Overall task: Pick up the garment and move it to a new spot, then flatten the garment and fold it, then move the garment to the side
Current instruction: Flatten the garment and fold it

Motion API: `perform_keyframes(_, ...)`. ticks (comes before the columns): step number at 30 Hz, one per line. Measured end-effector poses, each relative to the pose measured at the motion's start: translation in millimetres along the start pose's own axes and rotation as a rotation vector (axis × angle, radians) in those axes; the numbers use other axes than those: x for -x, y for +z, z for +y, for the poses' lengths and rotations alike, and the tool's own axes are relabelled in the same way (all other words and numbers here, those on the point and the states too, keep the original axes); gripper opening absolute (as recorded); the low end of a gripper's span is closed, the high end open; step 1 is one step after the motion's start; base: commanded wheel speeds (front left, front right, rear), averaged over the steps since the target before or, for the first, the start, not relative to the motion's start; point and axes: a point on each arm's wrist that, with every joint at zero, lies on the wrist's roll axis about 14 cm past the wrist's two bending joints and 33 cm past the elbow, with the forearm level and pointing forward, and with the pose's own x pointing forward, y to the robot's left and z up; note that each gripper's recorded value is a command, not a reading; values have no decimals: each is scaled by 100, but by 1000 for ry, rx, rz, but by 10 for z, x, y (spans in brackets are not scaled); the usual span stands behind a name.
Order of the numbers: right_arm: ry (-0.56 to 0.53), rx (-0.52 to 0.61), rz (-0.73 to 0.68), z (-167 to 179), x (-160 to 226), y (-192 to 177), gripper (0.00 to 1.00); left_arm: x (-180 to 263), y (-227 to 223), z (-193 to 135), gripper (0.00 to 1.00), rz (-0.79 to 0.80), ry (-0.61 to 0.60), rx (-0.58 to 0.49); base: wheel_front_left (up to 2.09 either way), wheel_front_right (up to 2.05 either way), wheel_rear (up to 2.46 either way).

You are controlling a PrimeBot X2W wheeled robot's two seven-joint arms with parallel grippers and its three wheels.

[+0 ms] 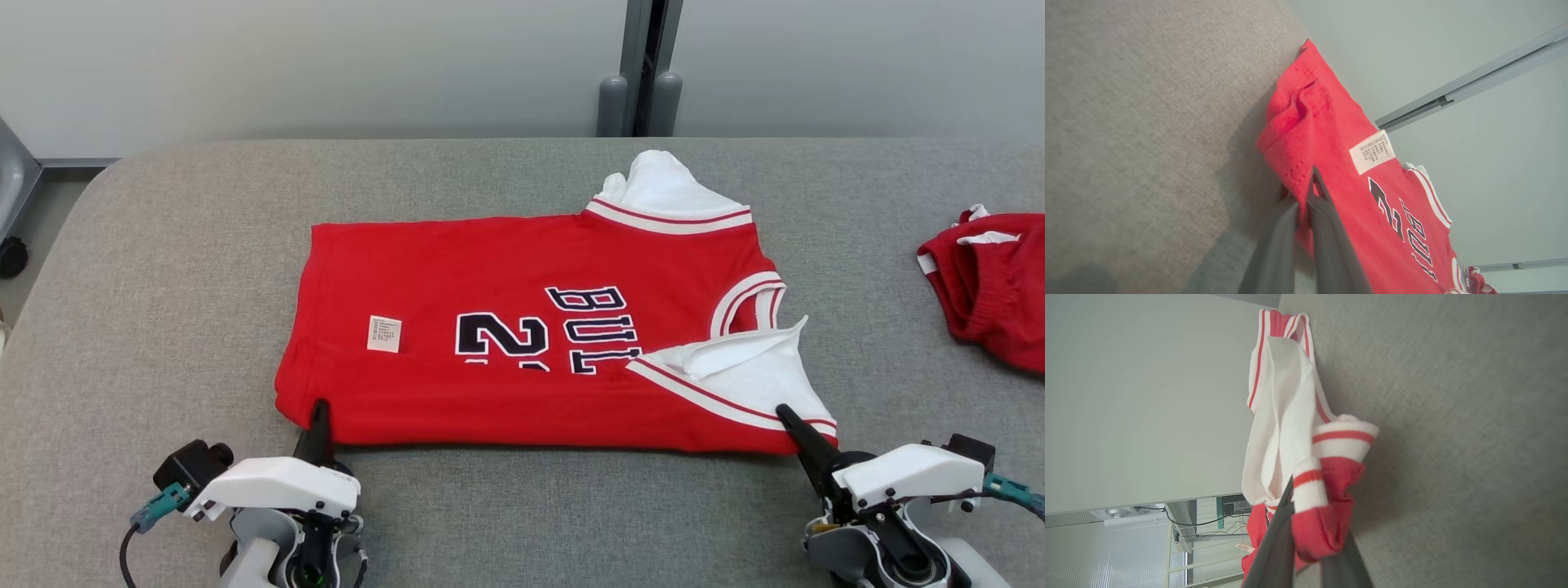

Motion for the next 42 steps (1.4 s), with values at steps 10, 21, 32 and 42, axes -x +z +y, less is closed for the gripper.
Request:
perform_keyframes(10,-2,23,27,-28,122,-51,0,156,-71,45,0,9,-4,-8,0,0,0)
perform_keyframes(21,-18,56,83,-125,330,-165,0,394,-109,121,0,-5,-1,40,0,0,0)
perform_keyframes(32,-43,74,123,-259,478,-251,0,569,-132,219,0,-21,10,71,0,0,0)
perform_keyframes(42,-62,69,136,-370,592,-311,0,694,-218,327,0,-8,27,32,0,0,0)
